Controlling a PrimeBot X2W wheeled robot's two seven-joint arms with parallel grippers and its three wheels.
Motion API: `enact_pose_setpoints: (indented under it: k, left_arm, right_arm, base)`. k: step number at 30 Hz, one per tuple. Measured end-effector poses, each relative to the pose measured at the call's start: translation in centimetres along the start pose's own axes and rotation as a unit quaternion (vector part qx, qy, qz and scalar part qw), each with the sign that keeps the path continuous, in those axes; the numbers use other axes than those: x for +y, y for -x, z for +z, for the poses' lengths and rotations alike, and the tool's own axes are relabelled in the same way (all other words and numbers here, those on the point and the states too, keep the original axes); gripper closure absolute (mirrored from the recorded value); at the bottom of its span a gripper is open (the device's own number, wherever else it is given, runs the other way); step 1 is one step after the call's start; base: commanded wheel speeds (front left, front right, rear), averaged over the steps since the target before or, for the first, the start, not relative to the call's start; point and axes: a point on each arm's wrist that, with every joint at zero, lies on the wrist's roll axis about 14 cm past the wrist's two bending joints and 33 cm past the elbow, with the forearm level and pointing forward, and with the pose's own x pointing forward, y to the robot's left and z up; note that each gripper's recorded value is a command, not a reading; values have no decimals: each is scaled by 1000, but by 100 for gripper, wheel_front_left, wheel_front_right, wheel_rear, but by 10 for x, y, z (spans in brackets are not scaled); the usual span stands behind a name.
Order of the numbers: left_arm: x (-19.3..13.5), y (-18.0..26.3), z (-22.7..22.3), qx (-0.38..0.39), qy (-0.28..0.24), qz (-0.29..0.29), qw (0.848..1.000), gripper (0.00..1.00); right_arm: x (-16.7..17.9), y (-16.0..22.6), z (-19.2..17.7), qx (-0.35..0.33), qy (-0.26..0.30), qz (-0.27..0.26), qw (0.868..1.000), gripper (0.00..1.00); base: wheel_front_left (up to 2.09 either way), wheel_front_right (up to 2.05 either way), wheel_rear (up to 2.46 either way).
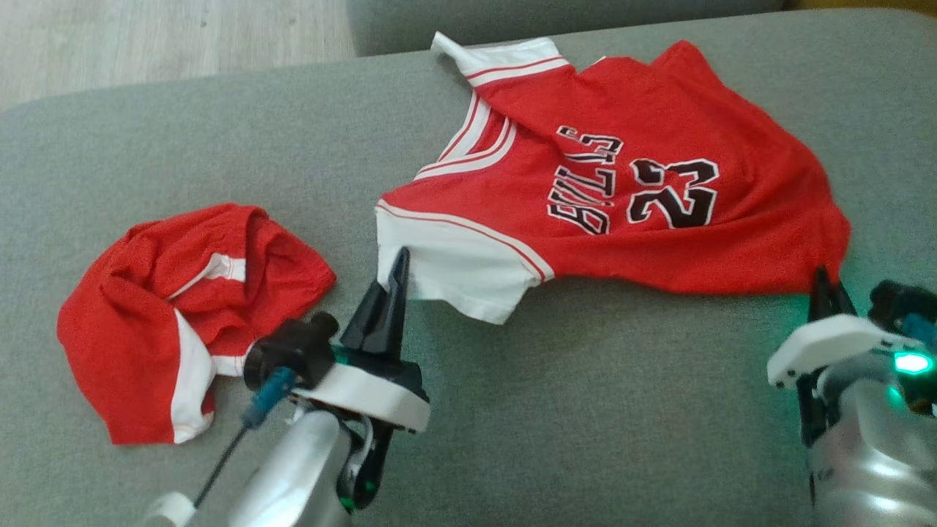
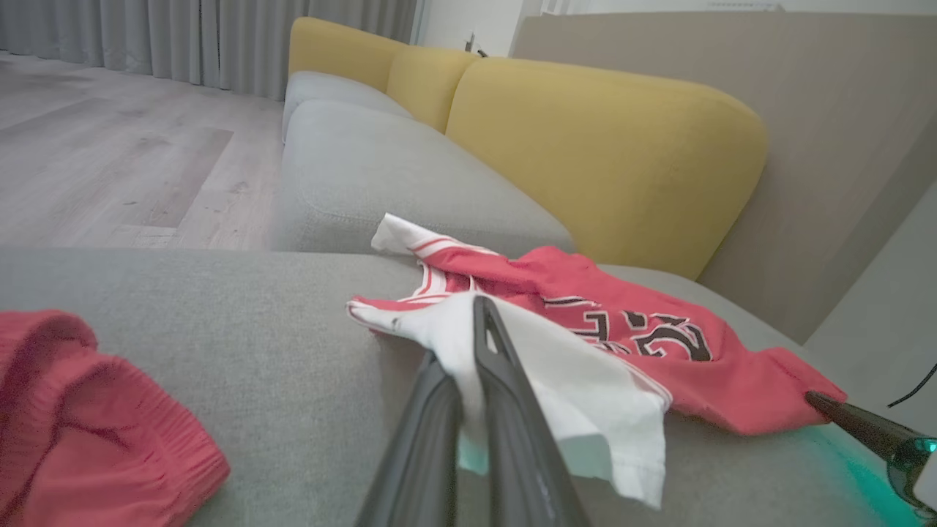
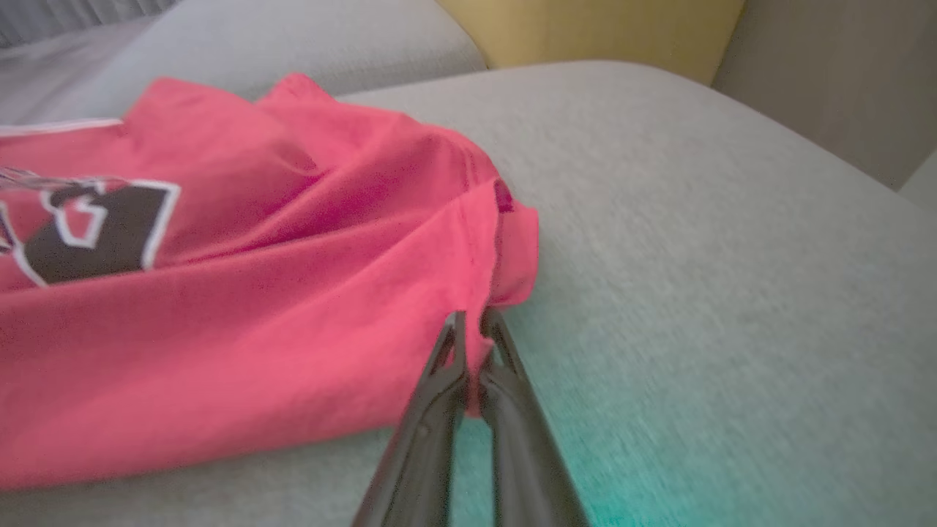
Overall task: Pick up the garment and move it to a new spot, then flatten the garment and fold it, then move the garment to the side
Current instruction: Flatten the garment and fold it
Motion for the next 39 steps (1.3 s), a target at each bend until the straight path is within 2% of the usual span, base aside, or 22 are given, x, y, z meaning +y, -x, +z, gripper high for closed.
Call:
enact_pose_setpoints:
  k: [3, 7, 8, 13, 16, 20, 21, 26, 28, 34, 39]
  left_arm:
    - [1, -3, 18, -24, 19, 0, 1000, 100]
    - [-5, -20, 72, -79, 15, -22, 997, 100]
    - [-5, -20, 72, -79, 15, -22, 997, 100]
    - [-29, -36, 176, -189, 5, -65, 980, 100]
    - [-44, -33, 224, -237, -1, -84, 968, 100]
    - [-62, -20, 270, -284, -9, -102, 953, 100]
    - [-73, -11, 288, -301, -15, -115, 947, 100]
    - [-92, 13, 319, -328, -14, -135, 935, 100]
    - [-93, 20, 327, -333, -9, -135, 933, 100]
    - [-76, 14, 324, -307, -17, -110, 945, 100]
    - [-35, -27, 302, -248, 13, -73, 966, 100]
  right_arm:
    - [10, -3, 33, -50, -5, 15, 999, 100]
    - [26, -1, 109, -159, -19, 40, 986, 100]
    - [26, -1, 109, -159, -19, 40, 986, 100]
    - [47, 24, 193, -271, -23, 89, 958, 100]
    - [43, 48, 238, -328, -12, 107, 938, 100]
    - [43, 89, 291, -400, 7, 129, 908, 100]
    - [46, 110, 312, -429, 18, 137, 893, 100]
    - [47, 149, 340, -463, 38, 145, 874, 100]
    - [48, 157, 343, -466, 41, 146, 872, 100]
    - [49, 143, 318, -417, 52, 144, 896, 100]
    - [55, 106, 309, -374, 55, 142, 915, 100]
  base:
    - [0, 0, 0]
    - [0, 0, 0]
    - [0, 0, 0]
    - [0, 0, 0]
    - [0, 0, 0]
    - [0, 0, 0]
    - [0, 0, 0]
    - [0, 0, 0]
    - [0, 0, 0]
    - [0, 0, 0]
    - [0, 0, 0]
